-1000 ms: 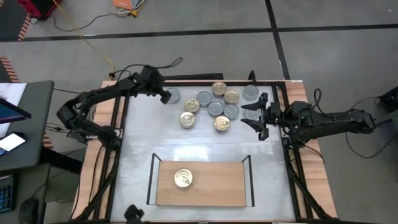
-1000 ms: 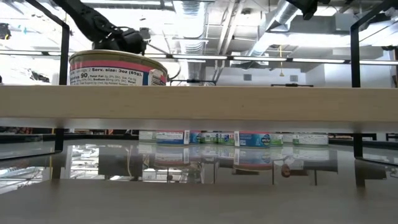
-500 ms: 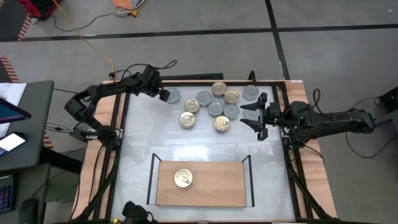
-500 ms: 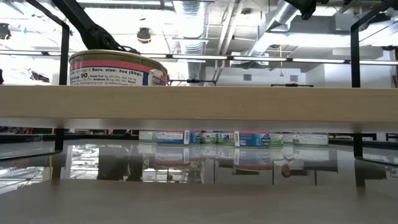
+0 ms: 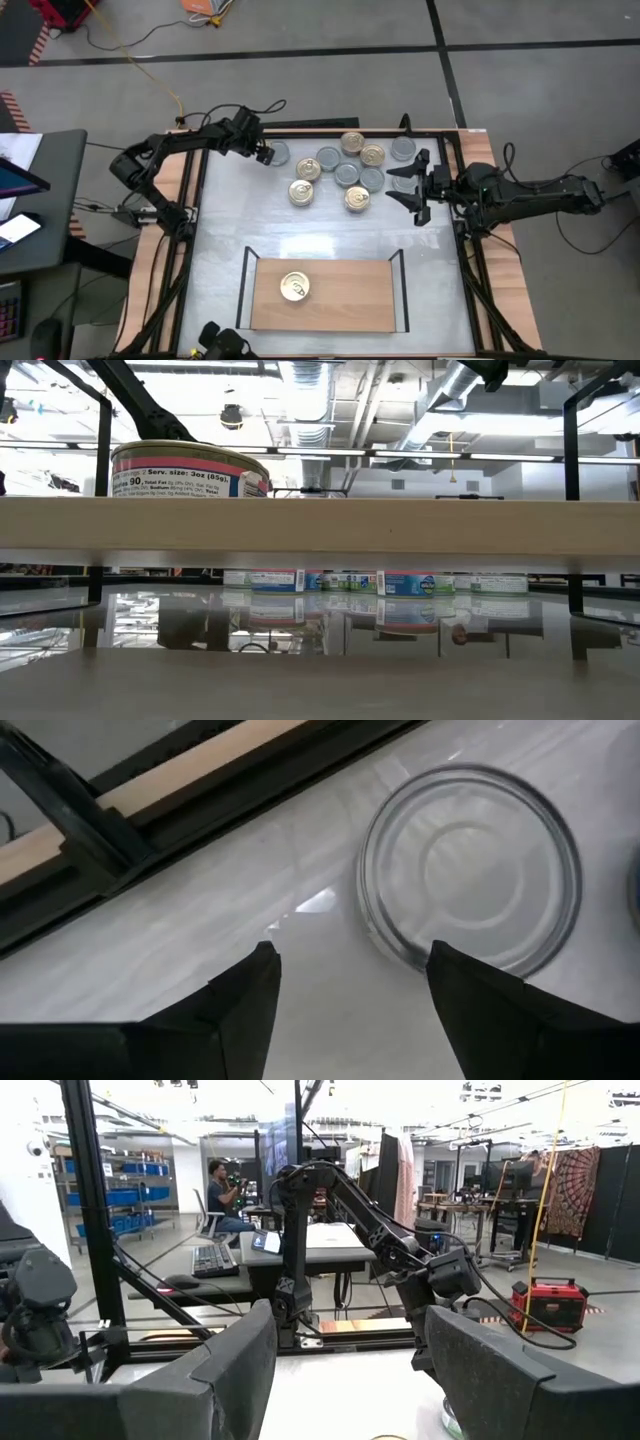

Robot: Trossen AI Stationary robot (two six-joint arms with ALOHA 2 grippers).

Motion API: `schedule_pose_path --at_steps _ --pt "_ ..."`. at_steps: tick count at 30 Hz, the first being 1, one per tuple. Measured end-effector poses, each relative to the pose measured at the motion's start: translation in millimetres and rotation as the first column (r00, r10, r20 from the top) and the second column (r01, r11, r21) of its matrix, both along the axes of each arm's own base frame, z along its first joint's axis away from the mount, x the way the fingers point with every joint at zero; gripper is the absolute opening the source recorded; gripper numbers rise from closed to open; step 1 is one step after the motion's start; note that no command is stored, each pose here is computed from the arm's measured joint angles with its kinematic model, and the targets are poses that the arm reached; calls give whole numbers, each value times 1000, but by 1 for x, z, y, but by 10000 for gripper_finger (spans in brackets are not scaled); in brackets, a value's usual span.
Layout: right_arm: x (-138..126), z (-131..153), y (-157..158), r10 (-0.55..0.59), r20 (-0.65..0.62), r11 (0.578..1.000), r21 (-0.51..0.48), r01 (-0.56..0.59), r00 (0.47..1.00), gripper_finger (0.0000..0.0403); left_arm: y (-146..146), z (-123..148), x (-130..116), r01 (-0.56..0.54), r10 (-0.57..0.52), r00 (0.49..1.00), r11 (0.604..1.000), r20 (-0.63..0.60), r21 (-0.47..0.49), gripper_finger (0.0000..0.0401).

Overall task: Stack canned seafood by type on shelf
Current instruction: Put the green tuna can on the shelf

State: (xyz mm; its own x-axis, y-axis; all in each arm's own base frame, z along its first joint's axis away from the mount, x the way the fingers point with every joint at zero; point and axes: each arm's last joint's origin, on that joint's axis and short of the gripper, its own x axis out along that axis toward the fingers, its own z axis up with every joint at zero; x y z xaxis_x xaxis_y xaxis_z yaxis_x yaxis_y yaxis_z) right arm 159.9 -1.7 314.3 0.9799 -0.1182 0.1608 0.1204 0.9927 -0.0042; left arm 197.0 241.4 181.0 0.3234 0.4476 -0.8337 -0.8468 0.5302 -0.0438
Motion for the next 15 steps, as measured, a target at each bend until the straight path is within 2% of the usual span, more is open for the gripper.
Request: schedule_pose_path --at_steps 9,15 --pt "0 0 0 0 0 1000 -1 0 1000 282 -12 -17 -3 28 -28 999 1000 -36 10 240" --pt "0 0 0 0 0 1000 -1 0 1000 282 -30 -23 -6 73 -85 986 994 -146 -82 240"
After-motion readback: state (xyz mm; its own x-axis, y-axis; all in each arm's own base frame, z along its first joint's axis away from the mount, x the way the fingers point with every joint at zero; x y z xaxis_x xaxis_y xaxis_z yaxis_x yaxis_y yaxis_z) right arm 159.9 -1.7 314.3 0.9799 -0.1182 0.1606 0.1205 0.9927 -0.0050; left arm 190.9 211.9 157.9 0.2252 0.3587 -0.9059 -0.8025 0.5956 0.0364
